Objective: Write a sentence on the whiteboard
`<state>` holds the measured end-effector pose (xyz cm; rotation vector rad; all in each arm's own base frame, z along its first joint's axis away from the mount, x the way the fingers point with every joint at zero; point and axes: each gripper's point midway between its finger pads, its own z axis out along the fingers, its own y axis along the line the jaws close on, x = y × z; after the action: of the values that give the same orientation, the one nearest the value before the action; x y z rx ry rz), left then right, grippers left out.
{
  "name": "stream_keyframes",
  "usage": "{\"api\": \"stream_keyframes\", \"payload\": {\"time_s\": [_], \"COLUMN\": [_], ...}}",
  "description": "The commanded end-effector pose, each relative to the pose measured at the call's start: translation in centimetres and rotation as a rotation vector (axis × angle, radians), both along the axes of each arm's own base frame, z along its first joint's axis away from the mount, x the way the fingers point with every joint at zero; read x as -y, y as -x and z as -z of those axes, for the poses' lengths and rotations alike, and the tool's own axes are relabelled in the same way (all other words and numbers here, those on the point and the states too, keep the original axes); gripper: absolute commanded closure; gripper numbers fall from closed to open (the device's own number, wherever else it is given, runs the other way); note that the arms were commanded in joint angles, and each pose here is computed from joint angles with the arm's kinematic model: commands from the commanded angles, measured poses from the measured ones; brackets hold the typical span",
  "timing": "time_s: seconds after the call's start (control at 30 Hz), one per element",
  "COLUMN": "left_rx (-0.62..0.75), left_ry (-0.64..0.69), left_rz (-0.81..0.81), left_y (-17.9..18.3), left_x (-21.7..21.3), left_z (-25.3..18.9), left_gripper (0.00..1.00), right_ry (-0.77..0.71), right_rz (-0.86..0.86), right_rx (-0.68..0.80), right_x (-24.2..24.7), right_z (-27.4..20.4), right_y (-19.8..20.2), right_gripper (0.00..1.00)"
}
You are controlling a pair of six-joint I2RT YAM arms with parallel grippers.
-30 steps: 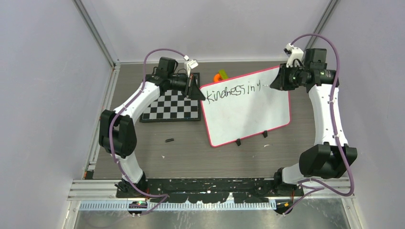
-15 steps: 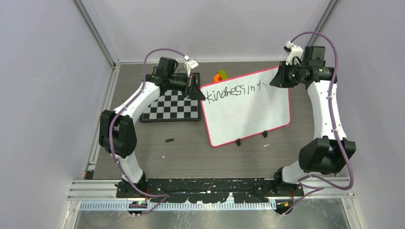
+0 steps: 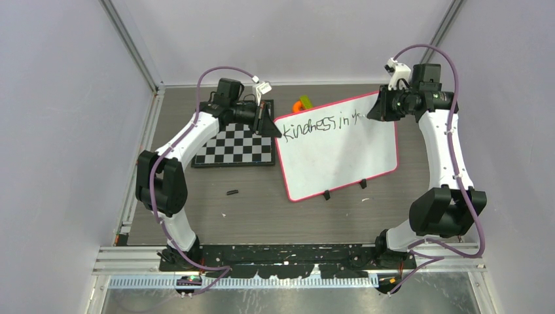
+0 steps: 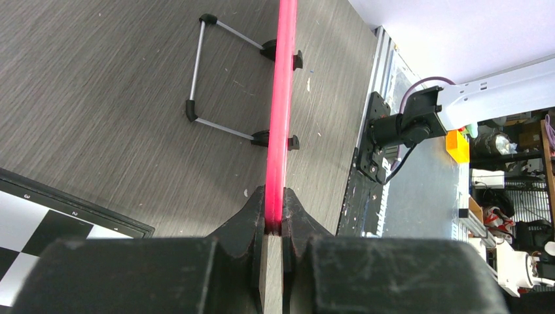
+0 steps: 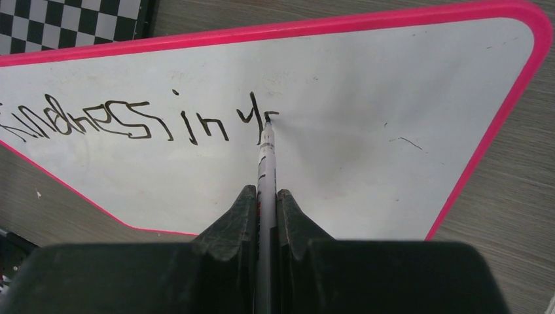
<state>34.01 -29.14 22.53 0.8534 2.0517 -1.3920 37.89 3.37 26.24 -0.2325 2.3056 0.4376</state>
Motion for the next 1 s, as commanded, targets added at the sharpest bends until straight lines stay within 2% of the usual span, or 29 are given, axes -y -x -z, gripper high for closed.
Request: {"api": "stream_keyframes", "payload": {"time_s": [0.0,0.23,0.57,0.97], "left_rx": [0.025,0.027,0.027,0.033], "left_ry": [0.005,0.006,0.005,0.007], "left_rz": [0.032,0.032,0.031,0.032], "left_y": [0.4,0.4,0.3,0.5], "left_x": [0.4,0.4,0.4,0.4], "left_z": [-0.5,-0.6,-0.6,-0.8], "left_gripper": [1.0,1.0,1.0,1.0], "right_ry": [0.05,0.09,0.046,0.044], "right_rz": [0.004,0.024,0.035,0.007], "right_rx": [0.059,0.063,0.106,0.108], "right_x": [0.5,1.4,0.8,-0.1], "right_z": [-0.8,-0.8,-2.7,-3.0], "right_y": [-0.1,-0.1,-1.3,-0.4], "right_gripper": [1.0,1.0,1.0,1.0]}}
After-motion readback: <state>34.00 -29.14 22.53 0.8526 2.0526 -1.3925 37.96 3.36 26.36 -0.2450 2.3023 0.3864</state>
